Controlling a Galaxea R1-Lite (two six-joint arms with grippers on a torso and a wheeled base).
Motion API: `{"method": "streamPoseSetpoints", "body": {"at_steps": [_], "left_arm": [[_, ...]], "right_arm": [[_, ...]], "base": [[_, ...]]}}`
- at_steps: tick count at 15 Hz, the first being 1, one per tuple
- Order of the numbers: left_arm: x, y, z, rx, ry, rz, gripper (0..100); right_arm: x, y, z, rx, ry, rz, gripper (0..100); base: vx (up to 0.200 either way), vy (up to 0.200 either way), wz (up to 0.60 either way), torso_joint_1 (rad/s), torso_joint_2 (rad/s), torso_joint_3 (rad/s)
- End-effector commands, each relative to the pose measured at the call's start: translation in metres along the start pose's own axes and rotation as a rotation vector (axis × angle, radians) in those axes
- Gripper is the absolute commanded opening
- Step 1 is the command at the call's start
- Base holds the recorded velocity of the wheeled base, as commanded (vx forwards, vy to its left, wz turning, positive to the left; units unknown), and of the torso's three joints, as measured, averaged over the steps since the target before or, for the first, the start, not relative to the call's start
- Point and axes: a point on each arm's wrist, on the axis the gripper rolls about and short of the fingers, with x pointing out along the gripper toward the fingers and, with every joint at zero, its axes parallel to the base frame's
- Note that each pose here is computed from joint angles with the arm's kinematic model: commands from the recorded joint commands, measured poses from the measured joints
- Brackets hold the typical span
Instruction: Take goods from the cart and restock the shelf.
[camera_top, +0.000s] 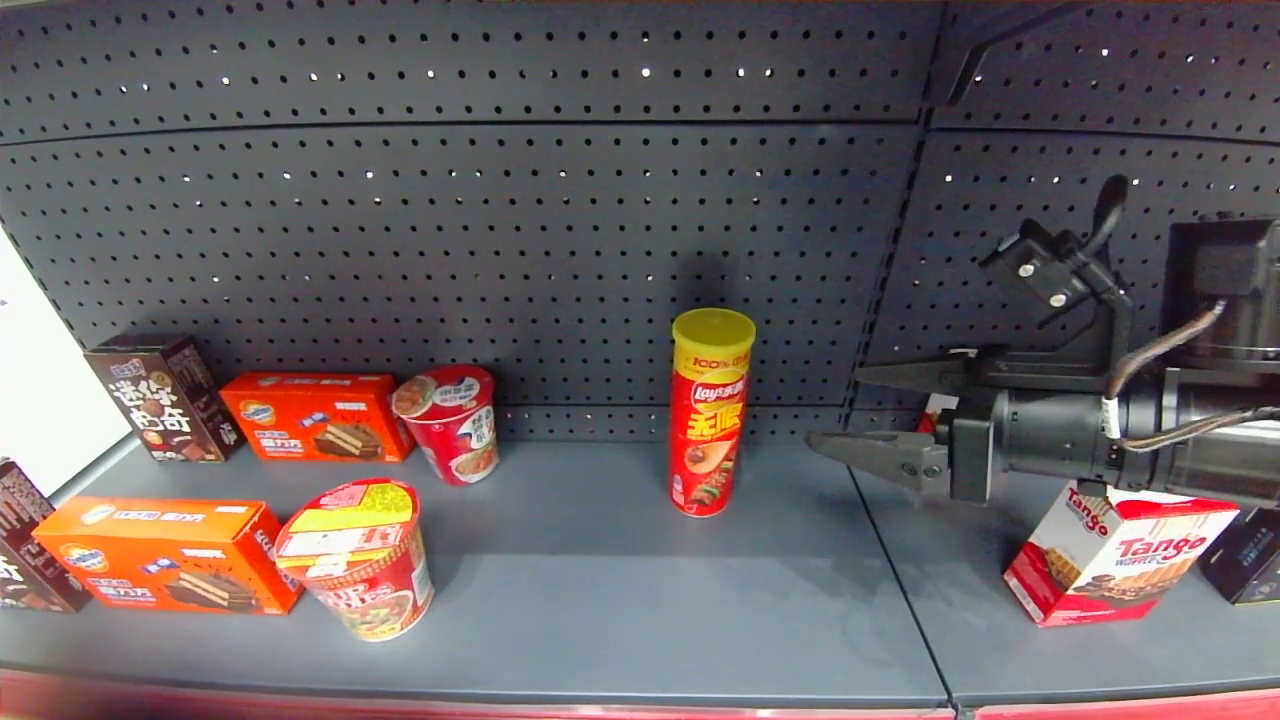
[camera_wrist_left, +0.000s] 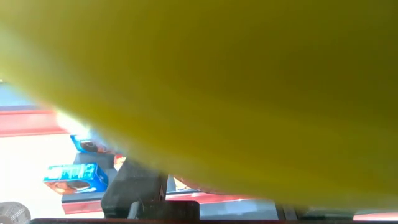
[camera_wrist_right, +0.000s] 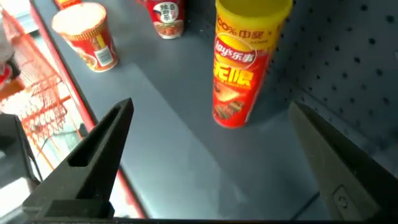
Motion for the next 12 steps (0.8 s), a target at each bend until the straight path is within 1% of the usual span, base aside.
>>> {"method": "streamPoseSetpoints", "body": {"at_steps": [1, 3, 7, 9, 12], "left_arm": [[0.0, 0.0, 0.0, -0.001, 0.001, -0.008, 0], [0.0, 0.0, 0.0, -0.003, 0.002, -0.008, 0], [0.0, 0.0, 0.0, -0.001, 0.004, -0.008, 0], [0.0, 0.0, 0.0, -0.001, 0.004, -0.012, 0], [0.001, 0.0, -0.001, -0.001, 0.008, -0.017, 0]], "right_arm": [[0.014, -0.015, -0.015, 0.017, 0.043, 0.0, 100], [0.026, -0.025, -0.021, 0.016, 0.022, 0.033, 100], [0.051, -0.041, -0.032, -0.024, -0.066, 0.105, 100], [0.062, -0.045, -0.039, -0.027, -0.069, 0.127, 100], [0.072, -0.049, -0.04, -0.046, -0.072, 0.144, 100]], "base": [[0.0, 0.0, 0.0, 0.0, 0.0, 0.0], [0.0, 0.0, 0.0, 0.0, 0.0, 0.0], [0.0, 0.0, 0.0, 0.0, 0.0, 0.0], [0.0, 0.0, 0.0, 0.0, 0.0, 0.0], [0.0, 0.0, 0.0, 0.0, 0.0, 0.0]]}}
